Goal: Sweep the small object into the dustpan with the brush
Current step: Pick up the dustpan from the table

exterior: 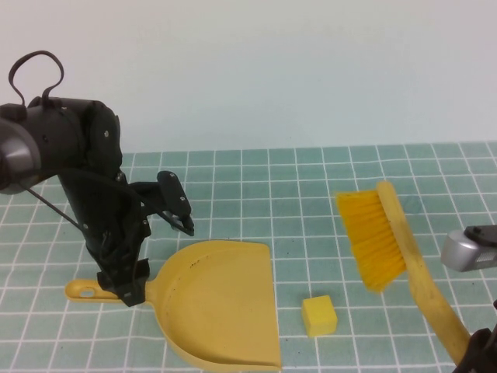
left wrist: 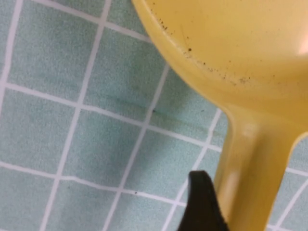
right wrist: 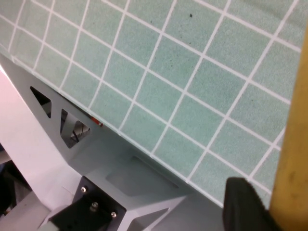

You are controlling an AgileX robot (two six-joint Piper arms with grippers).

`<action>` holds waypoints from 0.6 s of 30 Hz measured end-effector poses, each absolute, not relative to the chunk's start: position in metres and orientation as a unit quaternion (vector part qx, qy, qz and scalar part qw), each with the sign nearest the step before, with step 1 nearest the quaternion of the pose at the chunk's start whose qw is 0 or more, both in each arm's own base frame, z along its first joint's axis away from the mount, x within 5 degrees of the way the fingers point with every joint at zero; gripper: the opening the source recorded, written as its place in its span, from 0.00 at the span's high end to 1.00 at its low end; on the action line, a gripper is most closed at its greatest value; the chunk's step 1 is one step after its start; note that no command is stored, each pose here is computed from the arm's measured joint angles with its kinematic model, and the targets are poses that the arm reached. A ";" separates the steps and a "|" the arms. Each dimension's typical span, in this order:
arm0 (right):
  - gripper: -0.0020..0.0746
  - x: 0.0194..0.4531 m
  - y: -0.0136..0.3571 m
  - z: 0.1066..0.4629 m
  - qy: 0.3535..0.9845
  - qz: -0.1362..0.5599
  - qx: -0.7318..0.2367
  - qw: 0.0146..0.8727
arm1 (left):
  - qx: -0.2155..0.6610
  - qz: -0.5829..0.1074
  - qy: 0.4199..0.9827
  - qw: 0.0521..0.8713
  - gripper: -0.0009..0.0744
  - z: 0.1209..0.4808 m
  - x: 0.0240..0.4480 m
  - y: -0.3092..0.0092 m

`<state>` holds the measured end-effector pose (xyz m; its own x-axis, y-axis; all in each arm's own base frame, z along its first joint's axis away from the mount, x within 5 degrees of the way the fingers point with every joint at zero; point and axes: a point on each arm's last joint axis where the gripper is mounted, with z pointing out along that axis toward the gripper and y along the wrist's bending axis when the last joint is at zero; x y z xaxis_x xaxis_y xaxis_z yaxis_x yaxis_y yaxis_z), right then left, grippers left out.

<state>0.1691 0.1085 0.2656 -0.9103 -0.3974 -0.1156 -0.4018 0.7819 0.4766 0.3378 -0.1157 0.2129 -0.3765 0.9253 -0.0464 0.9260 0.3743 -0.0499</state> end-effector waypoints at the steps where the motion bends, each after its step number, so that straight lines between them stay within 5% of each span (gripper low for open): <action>1: 0.76 0.169 0.109 0.266 0.944 0.253 -0.212 0.004 | 0.552 -0.033 0.833 0.006 0.41 0.213 0.338 -0.116; 8: 0.76 0.169 0.108 0.266 0.944 0.253 -0.212 0.004 | 0.562 -0.029 0.827 0.015 0.24 0.213 0.340 -0.116; 18: 0.76 0.169 0.107 0.265 0.945 0.245 -0.215 0.005 | 0.619 -0.016 0.785 -0.033 0.22 0.188 0.336 -0.109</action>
<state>0.1693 0.1071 0.2648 -0.9072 -0.4049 -0.1144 -0.4095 0.7875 0.4606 0.3363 -0.1093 0.1885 -0.2324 0.9721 0.0327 0.9700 0.2341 -0.0656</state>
